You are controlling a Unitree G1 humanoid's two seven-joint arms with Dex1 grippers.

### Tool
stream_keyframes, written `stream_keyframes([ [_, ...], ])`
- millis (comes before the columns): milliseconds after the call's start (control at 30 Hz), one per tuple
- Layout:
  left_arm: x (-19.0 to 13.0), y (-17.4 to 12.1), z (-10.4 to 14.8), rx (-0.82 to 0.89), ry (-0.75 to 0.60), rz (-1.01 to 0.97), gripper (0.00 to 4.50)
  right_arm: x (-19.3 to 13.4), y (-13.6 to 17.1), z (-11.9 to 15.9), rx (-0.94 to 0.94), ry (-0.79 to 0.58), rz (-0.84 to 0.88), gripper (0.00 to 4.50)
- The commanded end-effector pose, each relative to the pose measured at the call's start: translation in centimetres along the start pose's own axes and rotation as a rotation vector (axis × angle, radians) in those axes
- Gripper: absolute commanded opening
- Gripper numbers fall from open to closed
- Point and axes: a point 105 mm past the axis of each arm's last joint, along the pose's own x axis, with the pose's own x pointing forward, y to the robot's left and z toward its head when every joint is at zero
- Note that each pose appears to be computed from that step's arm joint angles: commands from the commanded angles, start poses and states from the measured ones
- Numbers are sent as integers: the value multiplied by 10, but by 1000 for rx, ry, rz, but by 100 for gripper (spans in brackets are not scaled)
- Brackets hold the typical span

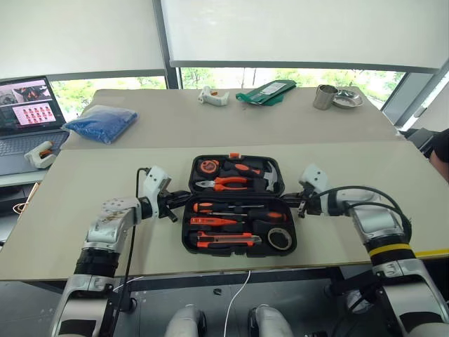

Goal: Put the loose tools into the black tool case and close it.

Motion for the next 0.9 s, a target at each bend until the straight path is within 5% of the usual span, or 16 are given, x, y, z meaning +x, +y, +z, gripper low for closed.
stream_keyframes([
  [33,-27,13,23,-37,31,24,256,-30,-16,20,-21,37,-75,193],
  [100,-34,18,27,-82,70,26,315,-38,-23,16,32,152,-130,247],
  [200,-35,25,37,-163,98,63,432,-41,-23,28,243,145,-123,359],
  [300,-23,26,49,-276,86,85,450,-39,-25,35,440,170,-132,449],
  [733,19,25,56,-290,140,98,450,-1,-42,43,587,177,-224,449],
  [900,25,24,49,-323,158,91,450,7,-46,42,625,171,-236,276],
])
